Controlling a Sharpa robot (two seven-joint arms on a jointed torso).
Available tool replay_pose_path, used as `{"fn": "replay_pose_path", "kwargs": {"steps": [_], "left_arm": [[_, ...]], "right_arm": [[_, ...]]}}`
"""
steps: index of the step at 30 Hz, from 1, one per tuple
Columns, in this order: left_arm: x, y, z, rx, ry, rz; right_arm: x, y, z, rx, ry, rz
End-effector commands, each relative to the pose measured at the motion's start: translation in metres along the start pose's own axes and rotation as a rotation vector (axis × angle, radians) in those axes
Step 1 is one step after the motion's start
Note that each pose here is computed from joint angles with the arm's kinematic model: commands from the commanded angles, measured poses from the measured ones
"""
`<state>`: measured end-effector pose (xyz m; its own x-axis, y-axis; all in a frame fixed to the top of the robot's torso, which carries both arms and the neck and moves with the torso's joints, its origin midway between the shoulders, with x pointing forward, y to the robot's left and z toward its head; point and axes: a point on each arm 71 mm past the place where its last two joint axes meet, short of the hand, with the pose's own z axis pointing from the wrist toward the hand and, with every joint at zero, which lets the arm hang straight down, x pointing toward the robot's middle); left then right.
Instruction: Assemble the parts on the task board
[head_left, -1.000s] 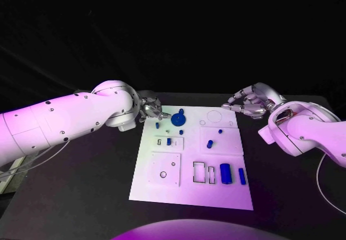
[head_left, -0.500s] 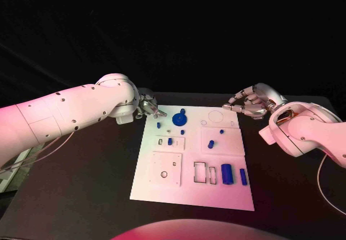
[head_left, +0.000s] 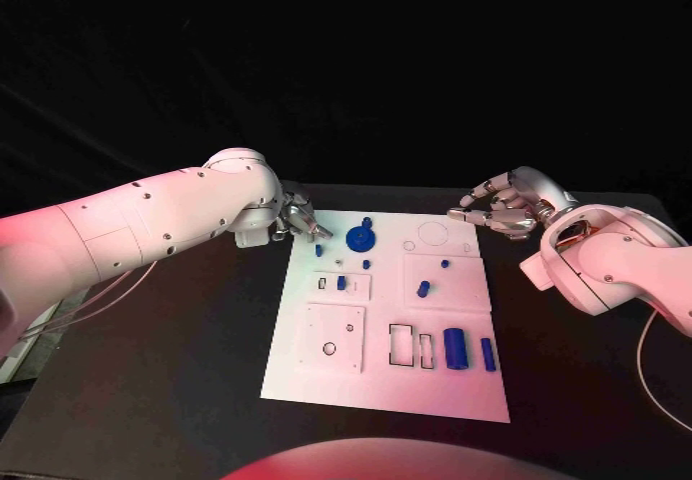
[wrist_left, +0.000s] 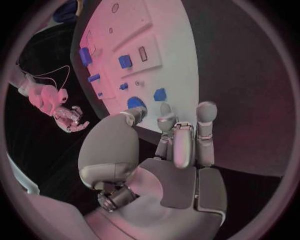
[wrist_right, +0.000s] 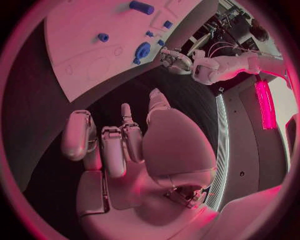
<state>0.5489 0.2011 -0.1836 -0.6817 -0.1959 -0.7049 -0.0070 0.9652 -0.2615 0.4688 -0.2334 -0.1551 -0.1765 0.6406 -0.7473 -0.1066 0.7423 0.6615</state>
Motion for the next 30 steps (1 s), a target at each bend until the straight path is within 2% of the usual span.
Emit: {"fn": "replay_pose_path", "kwargs": {"steps": [1,10,30], "left_arm": [[0.0028,-0.0016,0.002,0.01,0.042,-0.002],[0.0077,-0.0033,0.0054,0.01,0.064,-0.003],[0.0087,-0.0022,0.007,0.004,0.067,-0.007]], "right_arm": [[0.0003,0.0007,-0.0002,-0.004,-0.004,-0.008],[0.0005,0.001,-0.0005,-0.004,-0.002,-0.007],[0.0003,0.0007,-0.0003,-0.003,-0.002,-0.009]]}}
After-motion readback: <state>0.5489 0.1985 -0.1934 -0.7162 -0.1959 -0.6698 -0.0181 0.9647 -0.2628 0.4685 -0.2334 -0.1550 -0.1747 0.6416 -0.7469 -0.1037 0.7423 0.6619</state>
